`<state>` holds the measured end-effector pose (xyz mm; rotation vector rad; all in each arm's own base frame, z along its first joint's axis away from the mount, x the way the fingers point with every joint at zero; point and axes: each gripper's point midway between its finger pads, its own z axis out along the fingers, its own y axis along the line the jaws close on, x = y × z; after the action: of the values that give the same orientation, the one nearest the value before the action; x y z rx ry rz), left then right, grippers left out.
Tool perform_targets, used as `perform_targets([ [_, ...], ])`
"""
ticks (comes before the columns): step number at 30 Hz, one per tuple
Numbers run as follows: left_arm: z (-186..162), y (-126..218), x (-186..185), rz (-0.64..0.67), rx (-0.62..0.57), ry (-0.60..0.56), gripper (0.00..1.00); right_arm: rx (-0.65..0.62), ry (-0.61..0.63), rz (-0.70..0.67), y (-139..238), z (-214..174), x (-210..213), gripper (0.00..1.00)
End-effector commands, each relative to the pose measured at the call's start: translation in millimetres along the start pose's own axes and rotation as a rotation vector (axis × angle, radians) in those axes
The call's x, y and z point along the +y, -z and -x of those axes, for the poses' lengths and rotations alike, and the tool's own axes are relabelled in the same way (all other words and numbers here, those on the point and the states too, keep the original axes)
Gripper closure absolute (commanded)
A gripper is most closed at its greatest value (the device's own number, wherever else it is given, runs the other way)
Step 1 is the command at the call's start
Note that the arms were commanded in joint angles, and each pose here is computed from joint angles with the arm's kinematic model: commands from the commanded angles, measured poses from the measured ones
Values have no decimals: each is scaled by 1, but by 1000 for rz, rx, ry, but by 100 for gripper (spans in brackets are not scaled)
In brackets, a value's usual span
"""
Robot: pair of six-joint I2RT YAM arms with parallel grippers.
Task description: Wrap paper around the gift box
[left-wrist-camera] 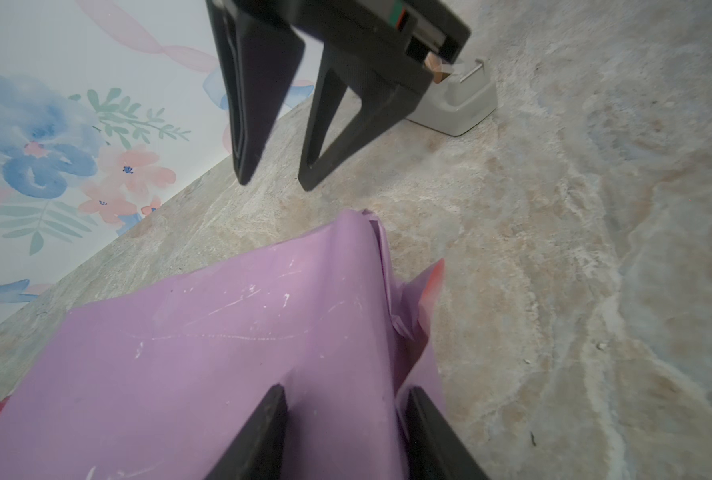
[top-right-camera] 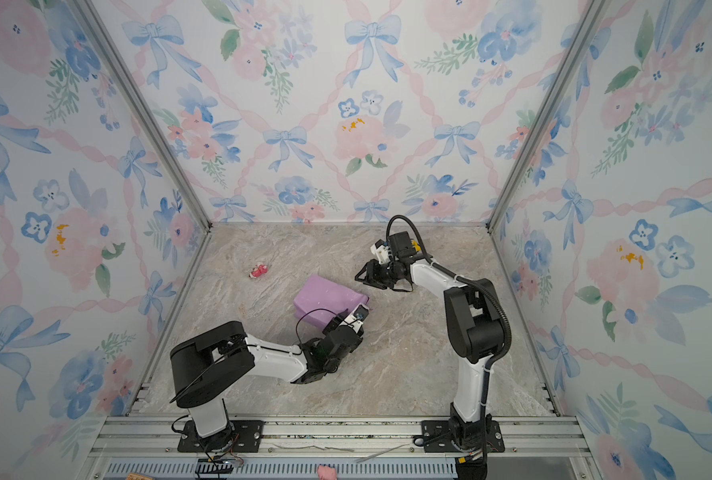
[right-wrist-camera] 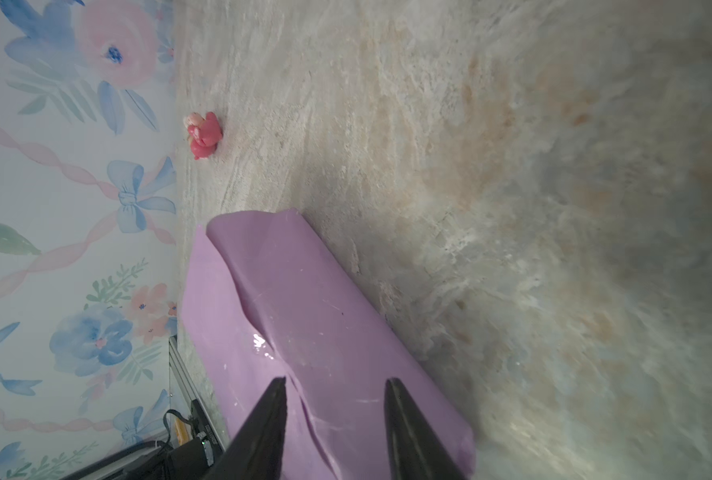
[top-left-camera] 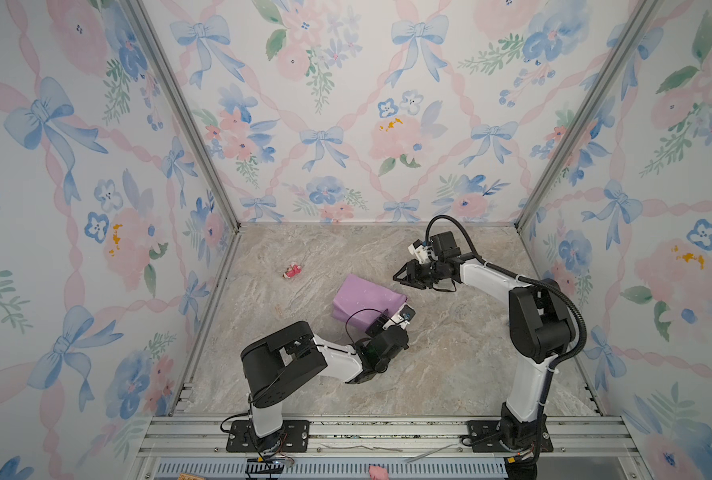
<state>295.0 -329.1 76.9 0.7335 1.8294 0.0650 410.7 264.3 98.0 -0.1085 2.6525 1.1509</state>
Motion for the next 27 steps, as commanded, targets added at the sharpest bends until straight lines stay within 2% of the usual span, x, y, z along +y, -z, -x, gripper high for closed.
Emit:
perform_targets([
  [1,-126,14,-28,-177,341,-226,52,107,-21,-12,-3,-29,-6,66],
  [5,-127,15,-28,-191,340,-232,52,78,-49,-28,9,-39,-13,69],
  [8,-128,16,-29,-198,341,-231,53,-11,-70,-31,32,-33,-15,56],
  [9,-128,16,-29,-200,340,-231,53,-52,-84,-37,45,-31,-18,55],
  [14,-123,15,-30,-200,331,-220,53,-174,-167,-66,82,-47,-36,57],
  [18,-121,14,-31,-204,326,-216,54,-153,-269,-65,68,-90,-47,69],
  [20,-120,14,-32,-205,324,-214,54,-150,-310,-84,62,-104,-56,70],
  [22,-119,14,-33,-210,323,-213,54,-144,-339,-113,61,-114,-67,68],
  [24,-119,14,-33,-212,322,-211,54,-110,-364,-135,55,-123,-74,59],
  [27,-116,14,-32,-208,316,-211,54,-49,-438,-93,38,-138,-71,58],
])
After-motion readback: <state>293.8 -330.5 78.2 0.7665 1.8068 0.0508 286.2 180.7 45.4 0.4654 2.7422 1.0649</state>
